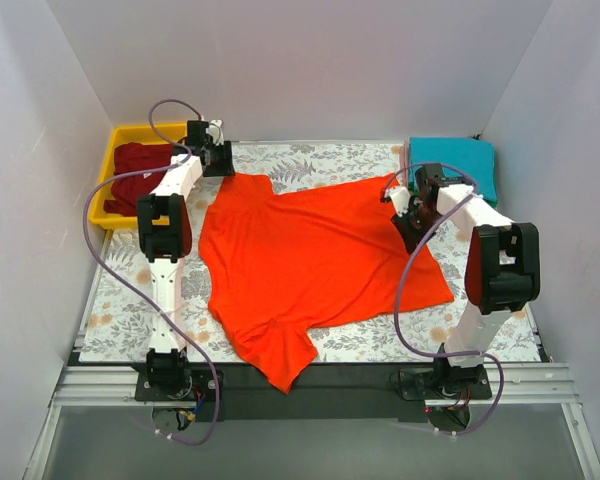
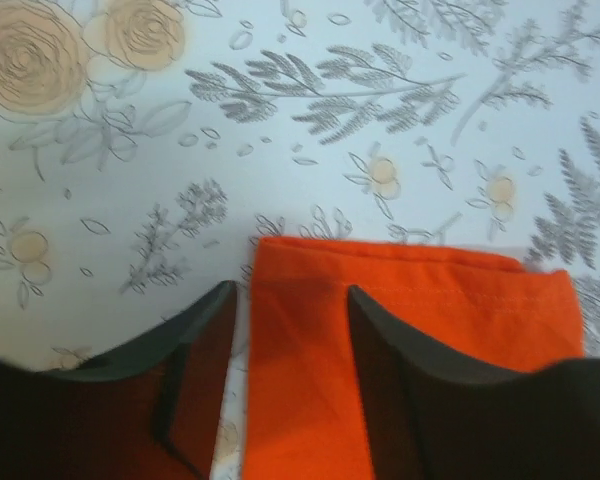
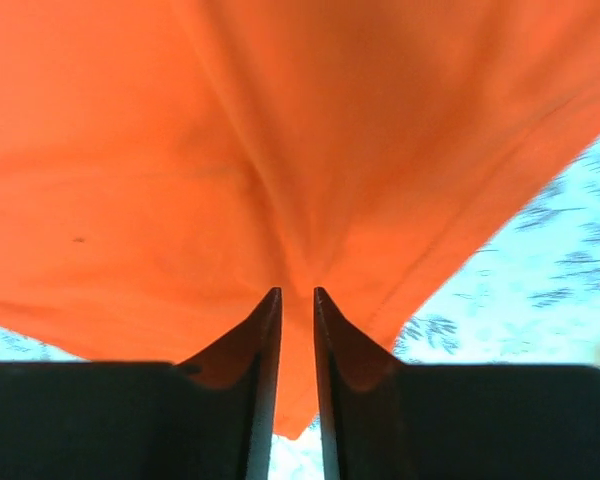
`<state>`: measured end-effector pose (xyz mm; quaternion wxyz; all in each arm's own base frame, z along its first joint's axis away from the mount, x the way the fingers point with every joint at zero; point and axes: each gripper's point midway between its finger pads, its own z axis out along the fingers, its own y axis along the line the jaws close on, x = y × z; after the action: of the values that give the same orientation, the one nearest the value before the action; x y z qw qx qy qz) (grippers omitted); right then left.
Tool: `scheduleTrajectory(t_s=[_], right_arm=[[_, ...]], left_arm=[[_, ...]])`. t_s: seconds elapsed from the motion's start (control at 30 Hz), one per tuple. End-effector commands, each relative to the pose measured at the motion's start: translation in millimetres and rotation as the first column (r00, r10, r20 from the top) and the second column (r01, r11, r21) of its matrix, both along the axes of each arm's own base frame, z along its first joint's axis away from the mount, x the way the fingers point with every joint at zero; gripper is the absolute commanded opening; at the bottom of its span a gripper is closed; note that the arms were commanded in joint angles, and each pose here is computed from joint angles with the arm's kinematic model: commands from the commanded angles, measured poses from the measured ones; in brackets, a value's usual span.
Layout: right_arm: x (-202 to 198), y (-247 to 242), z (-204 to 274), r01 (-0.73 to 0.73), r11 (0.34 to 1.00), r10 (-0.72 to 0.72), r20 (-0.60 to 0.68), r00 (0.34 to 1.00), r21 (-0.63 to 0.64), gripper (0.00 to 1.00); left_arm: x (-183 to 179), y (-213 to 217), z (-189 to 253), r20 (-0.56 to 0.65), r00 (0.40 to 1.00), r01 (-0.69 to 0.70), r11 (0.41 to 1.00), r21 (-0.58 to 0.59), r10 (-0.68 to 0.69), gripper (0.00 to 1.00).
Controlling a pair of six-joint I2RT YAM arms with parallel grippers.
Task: Fold and stack the t-shirts
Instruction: Flatten the tshirt out
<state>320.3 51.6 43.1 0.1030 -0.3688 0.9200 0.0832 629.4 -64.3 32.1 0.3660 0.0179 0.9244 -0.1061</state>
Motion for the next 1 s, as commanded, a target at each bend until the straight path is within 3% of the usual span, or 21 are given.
scheduleTrajectory(t_s=[0.0, 0.03, 0.1, 0.13, 0.17, 0.2, 0.23, 0.27, 0.4, 0.7, 0.97], right_arm=[[24.7, 31.0, 68.8, -0.014, 0.986, 0.001, 0.083, 0.997, 0.164, 0.27], [22.5, 29.6, 73.1, -0.023, 0.988, 0.01, 0.086, 0.996, 0.154, 0.29], [7.8, 19.8, 73.6, -0.052, 0.993, 0.043, 0.083, 0.996, 0.107, 0.3], [-4.6, 12.1, 62.7, -0.072, 0.995, 0.069, 0.048, 0.996, 0.07, 0.3], [-12.4, 9.0, 60.3, -0.085, 0.995, 0.083, 0.039, 0.996, 0.055, 0.3], [-23.7, 2.8, 49.1, -0.102, 0.994, 0.102, 0.003, 0.995, 0.027, 0.3], [-28.9, -0.5, 44.2, -0.106, 0.994, 0.106, -0.012, 0.994, 0.013, 0.29], [-32.8, -0.6, 40.7, -0.114, 0.993, 0.114, -0.025, 0.993, 0.007, 0.28], [-41.0, 1.2, 17.9, -0.121, 0.993, 0.121, -0.084, 0.989, 0.005, 0.26], [-51.4, -7.5, -20.2, -0.129, 0.991, 0.121, -0.152, 0.981, -0.044, 0.24], [-87.6, -4.9, -45.2, -0.191, 0.979, 0.167, -0.248, 0.954, -0.077, 0.23]], left_arm=[[-50.5, -28.5, 145.6, 0.155, 0.964, 0.231, 0.969, -0.085, -0.216, 0.52], [-69.7, -34.5, 153.3, 0.147, 0.949, 0.293, 0.952, -0.09, -0.278, 0.52], [-143.9, -43.7, 180.5, 0.11, 0.905, 0.422, 0.901, -0.099, -0.411, 0.54], [-175.8, -41.8, 150.5, 0.031, 0.883, 0.469, 0.878, -0.098, -0.468, 0.54], [-205.1, -40.9, 163.2, 0.023, 0.87, 0.492, 0.866, -0.092, -0.492, 0.51], [-238.9, -39.0, 129.4, -0.068, 0.852, 0.51, 0.852, -0.12, -0.52, 0.49], [-259.0, -36.5, 132.9, -0.078, 0.85, 0.514, 0.852, -0.1, -0.522, 0.46], [-287.5, -34.7, 103.8, -0.159, 0.836, 0.509, 0.85, -0.132, -0.525, 0.45], [-339.9, -28.2, 64.2, -0.244, 0.831, 0.48, 0.866, -0.137, -0.5, 0.4], [-357.1, -4.7, 5.0, -0.402, 0.822, 0.417, 0.907, -0.056, -0.402, 0.37], [-313.4, 39.8, -26.6, -0.473, 0.842, 0.336, 0.938, 0.083, -0.26, 0.34]])
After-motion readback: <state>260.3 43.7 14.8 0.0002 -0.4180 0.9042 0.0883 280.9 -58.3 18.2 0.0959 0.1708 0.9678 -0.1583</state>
